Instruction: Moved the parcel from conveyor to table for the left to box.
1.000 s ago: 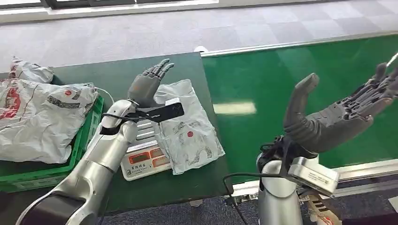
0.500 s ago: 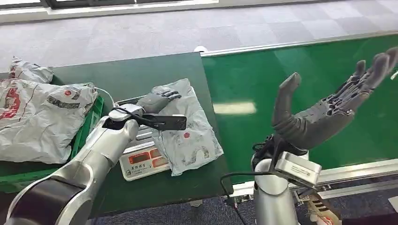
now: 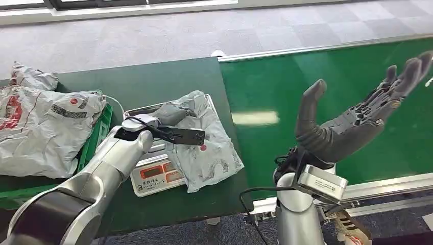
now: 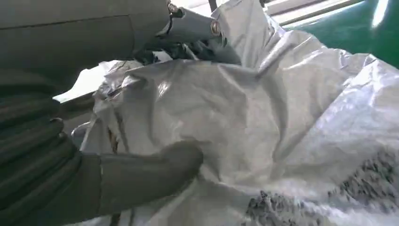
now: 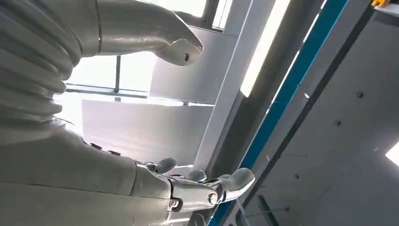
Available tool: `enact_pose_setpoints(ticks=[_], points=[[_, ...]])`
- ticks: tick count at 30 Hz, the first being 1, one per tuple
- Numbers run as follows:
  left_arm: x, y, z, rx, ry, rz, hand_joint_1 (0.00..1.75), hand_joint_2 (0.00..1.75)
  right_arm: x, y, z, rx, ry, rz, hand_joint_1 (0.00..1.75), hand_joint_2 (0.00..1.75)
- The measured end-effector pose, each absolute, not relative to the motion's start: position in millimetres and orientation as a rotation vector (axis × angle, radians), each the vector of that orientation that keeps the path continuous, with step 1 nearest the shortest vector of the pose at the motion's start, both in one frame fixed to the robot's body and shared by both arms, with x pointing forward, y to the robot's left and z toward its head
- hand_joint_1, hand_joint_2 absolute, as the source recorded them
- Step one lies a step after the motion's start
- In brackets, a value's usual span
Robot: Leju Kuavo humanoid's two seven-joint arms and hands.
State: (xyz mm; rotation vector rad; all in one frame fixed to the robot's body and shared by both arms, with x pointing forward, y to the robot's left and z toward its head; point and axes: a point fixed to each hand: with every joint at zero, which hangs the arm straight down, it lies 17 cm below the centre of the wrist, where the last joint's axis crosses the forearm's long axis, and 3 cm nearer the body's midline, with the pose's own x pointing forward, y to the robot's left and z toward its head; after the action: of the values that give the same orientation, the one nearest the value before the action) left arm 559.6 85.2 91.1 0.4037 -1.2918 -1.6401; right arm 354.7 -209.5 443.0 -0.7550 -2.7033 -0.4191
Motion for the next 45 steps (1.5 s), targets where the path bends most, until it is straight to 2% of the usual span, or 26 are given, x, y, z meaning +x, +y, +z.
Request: enact_pose_setpoints(ticks=[16, 18, 20, 22, 24, 31, 35, 41, 43, 45], points=[[556.2, 79.0, 90.8, 0.373, -1.297, -1.653, 1.75, 1.75, 353.0, -210.9, 442.7, -0.773, -2.703, -0.413, 0.00, 1.75], [569.3, 79.9, 108.4, 0.459, -1.385, -1.595, 1.75, 1.75, 350.5, -213.7, 444.1, -0.790, -2.706, -0.416, 0.00, 1.75], [597.1, 88.6, 165.2, 0.681, -1.606, -1.396, 1.75, 1.75, 346.8, -219.4, 445.7, -0.811, -2.707, -0.430, 0.00, 1.75], [613.8, 115.4, 242.3, 0.911, -1.840, -1.070, 1.75, 1.75, 343.2, -225.1, 447.3, -0.822, -2.708, -0.450, 0.00, 1.75], [616.5, 145.4, 294.6, 1.030, -1.958, -0.813, 1.75, 1.75, 340.9, -228.5, 448.3, -0.830, -2.709, -0.461, 0.00, 1.75], [590.1, 240.6, 384.0, 1.185, -2.178, -0.363, 1.75, 1.75, 340.6, -236.8, 446.2, -0.837, -2.695, -0.485, 0.00, 1.75], [557.4, 304.1, 412.3, 1.310, -2.238, -0.132, 1.75, 1.75, 340.9, -238.3, 445.2, -0.839, -2.691, -0.489, 0.00, 1.75], [516.2, 404.6, 412.8, 1.608, -2.034, 0.050, 1.75, 1.75, 341.0, -238.8, 444.7, -0.838, -2.689, -0.491, 0.00, 1.75], [511.6, 433.0, 399.4, 1.671, -1.906, 0.057, 1.75, 1.75, 341.0, -238.8, 444.4, -0.840, -2.689, -0.488, 0.00, 1.75], [501.0, 473.0, 369.7, 1.645, -1.801, 0.177, 1.75, 1.75, 340.6, -239.4, 443.1, -0.846, -2.686, -0.484, 0.00, 1.75]])
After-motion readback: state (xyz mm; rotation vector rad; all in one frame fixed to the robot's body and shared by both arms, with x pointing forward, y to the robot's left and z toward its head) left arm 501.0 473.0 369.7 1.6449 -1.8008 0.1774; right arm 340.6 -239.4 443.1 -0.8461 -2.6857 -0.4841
